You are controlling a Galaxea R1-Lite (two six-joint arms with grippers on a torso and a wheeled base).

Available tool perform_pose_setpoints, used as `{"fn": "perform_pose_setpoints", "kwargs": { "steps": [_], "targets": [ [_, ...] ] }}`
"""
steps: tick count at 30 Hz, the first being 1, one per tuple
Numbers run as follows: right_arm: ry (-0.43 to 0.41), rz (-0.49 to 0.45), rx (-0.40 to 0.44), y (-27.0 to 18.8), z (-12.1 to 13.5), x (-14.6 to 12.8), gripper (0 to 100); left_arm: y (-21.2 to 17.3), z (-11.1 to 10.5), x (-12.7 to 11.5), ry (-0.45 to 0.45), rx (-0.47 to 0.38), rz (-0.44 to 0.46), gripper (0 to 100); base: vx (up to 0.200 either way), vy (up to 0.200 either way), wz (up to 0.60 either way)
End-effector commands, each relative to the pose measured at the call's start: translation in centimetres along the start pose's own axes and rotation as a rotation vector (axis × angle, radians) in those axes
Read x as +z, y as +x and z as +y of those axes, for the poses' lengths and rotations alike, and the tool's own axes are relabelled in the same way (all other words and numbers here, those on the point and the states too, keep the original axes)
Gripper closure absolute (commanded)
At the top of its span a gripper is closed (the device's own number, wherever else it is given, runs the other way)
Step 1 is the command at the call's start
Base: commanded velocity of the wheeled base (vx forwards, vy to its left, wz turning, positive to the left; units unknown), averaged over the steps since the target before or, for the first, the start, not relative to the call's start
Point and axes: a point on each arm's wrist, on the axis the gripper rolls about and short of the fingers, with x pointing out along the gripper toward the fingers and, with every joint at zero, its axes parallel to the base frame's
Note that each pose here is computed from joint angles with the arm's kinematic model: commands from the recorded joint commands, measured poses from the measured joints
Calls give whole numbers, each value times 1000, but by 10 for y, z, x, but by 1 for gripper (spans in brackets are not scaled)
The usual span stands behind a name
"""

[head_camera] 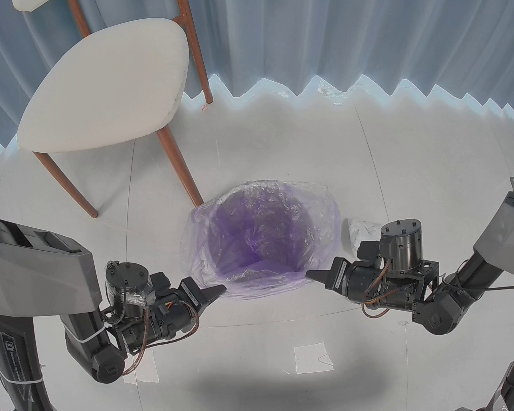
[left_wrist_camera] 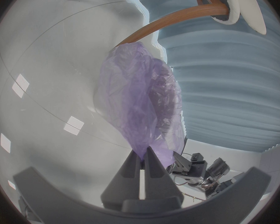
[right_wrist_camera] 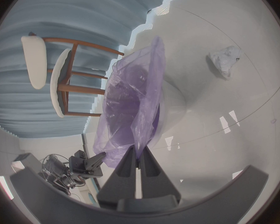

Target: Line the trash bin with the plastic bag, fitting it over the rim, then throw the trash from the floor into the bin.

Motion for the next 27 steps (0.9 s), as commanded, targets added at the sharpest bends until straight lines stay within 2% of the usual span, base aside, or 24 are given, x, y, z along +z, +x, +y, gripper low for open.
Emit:
{"fn": "perform_pose_setpoints", "kwargs": {
  "steps": [1, 4, 14, 23, 27],
  "targets": [
    [-34, 18, -17, -4, 2, -11, 100, 0, 15, -7, 13, 59, 28, 100, 0, 0, 0],
    [-73, 51, -31, -7, 1, -22, 100, -4, 21, -13, 59, 94, 52, 100, 0, 0, 0],
    [-115, 134, -91, -4, -13, -41, 100, -6, 41, -31, 128, 176, 135, 100, 0, 0, 0],
    [-112, 173, -128, 4, -25, -49, 100, -2, 57, -34, 164, 241, 122, 100, 0, 0, 0],
    [-123, 190, -154, 11, -34, -54, 100, -1, 57, -32, 183, 242, 117, 100, 0, 0, 0]
  ]
}}
